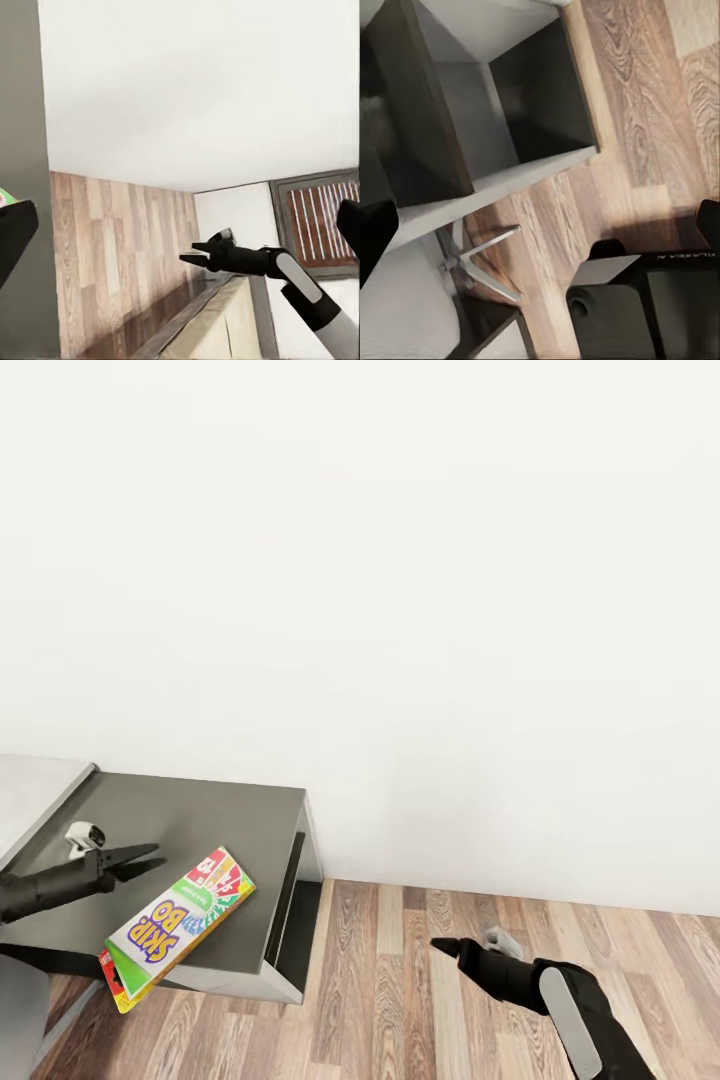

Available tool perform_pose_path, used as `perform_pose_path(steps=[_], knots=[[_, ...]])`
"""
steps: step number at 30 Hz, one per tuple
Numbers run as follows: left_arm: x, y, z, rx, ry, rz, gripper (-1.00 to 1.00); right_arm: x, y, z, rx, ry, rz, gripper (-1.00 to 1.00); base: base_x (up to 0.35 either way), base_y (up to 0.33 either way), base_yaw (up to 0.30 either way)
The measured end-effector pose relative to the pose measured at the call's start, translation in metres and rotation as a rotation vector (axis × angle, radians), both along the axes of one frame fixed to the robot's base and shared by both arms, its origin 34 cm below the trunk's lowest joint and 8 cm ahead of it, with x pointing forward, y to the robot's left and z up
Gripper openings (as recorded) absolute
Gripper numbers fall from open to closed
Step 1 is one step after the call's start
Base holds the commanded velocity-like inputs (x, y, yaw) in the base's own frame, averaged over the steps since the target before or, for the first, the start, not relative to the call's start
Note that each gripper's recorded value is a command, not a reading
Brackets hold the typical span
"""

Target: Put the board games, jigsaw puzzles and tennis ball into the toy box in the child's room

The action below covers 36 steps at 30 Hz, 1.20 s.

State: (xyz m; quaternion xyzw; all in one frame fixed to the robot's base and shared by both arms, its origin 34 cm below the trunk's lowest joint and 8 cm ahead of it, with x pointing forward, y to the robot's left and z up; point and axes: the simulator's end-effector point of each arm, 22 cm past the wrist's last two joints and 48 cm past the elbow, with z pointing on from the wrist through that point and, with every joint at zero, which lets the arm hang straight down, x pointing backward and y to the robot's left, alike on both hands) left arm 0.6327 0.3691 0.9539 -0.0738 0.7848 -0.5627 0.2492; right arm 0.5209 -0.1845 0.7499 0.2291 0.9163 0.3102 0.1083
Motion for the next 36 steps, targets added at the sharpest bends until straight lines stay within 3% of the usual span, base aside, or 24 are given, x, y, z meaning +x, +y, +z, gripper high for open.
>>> perform_pose_path(steps=[4, 7, 30, 33, 36], knots=[[0.002, -0.05, -0.008, -0.092, 0.022, -0.036, 1.0, -0.002, 0.027, 0.003, 0.031, -0.005, 0.036, 1.0, 0.0, 0.0, 0.0], [0.003, -0.069, -0.01, -0.117, 0.02, -0.053, 1.0, -0.002, 0.034, 0.004, 0.039, -0.007, 0.045, 1.0, 0.0, 0.0, 0.0], [0.006, -0.079, 0.001, -0.122, -0.019, -0.073, 1.0, 0.007, 0.036, 0.011, 0.045, -0.048, 0.038, 1.0, -0.075, -0.01, 0.0], [0.005, -0.085, 0.008, -0.112, -0.048, -0.097, 1.0, 0.009, 0.036, 0.011, 0.041, -0.057, 0.034, 1.0, 0.0, -0.133, 0.0], [-0.007, -0.099, 0.022, -0.088, -0.104, -0.157, 1.0, 0.009, 0.037, 0.012, 0.039, -0.063, 0.035, 1.0, 0.0, -0.043, 0.0]])
